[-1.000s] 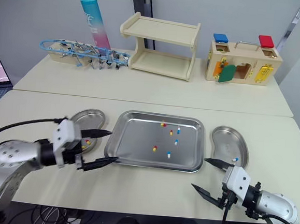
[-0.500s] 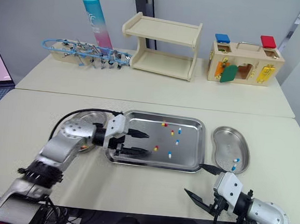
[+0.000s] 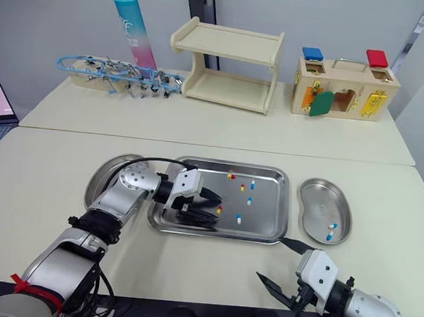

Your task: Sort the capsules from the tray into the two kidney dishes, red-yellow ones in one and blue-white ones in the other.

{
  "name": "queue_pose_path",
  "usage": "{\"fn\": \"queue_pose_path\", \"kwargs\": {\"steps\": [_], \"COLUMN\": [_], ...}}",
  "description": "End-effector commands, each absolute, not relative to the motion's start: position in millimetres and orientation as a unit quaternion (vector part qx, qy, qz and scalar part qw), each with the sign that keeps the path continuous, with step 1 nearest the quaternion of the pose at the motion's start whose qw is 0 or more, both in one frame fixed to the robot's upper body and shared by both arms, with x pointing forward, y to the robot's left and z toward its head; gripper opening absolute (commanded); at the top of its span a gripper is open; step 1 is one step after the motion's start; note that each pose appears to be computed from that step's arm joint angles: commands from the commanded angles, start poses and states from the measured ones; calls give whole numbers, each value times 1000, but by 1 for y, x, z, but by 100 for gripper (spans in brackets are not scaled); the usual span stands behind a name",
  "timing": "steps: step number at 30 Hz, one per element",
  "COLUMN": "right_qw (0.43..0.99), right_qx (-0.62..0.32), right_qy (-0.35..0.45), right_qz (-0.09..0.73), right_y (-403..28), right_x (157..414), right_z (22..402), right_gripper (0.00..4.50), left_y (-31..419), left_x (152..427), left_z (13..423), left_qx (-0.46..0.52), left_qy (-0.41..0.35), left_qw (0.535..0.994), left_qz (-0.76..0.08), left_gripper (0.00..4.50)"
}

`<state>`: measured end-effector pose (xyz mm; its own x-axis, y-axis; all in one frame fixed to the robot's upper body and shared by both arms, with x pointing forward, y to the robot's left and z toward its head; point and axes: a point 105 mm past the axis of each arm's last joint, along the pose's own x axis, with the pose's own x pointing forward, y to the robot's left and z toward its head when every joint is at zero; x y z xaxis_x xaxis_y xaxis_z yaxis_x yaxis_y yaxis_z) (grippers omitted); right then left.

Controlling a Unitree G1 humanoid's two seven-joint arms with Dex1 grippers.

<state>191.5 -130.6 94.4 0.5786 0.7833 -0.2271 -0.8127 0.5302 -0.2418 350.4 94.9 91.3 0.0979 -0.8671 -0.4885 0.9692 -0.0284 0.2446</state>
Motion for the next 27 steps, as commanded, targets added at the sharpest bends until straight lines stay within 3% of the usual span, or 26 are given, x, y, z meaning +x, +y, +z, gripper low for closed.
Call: {"fn": "queue_pose_path", "kwargs": {"steps": [1,10,13,17,19,27], "right_qw": [870,870,871,871,871,870], "right_qx": [-165,-166,-167,-167,-167,-169], "right_qy": [30,34,33,33,33,25], "right_qz": [463,463,461,461,462,464], "right_y": [-125,-124,-124,-124,-124,-123], "right_x": [188,188,190,191,192,196], "right_z": [103,104,106,106,107,110], "right_gripper": [450,450,450,450,450,450], "left_y": [90,89,93,96,97,92], "left_x": [351,347,343,343,343,349], "left_z": [90,79,72,69,69,95], "left_qx": [284,296,295,292,290,268], "left_qy": [94,110,122,132,135,96], "left_qw": [674,652,646,646,647,670], "left_qz": [-675,-690,-693,-693,-692,-686], "left_gripper": [266,266,210,81,42,42]}}
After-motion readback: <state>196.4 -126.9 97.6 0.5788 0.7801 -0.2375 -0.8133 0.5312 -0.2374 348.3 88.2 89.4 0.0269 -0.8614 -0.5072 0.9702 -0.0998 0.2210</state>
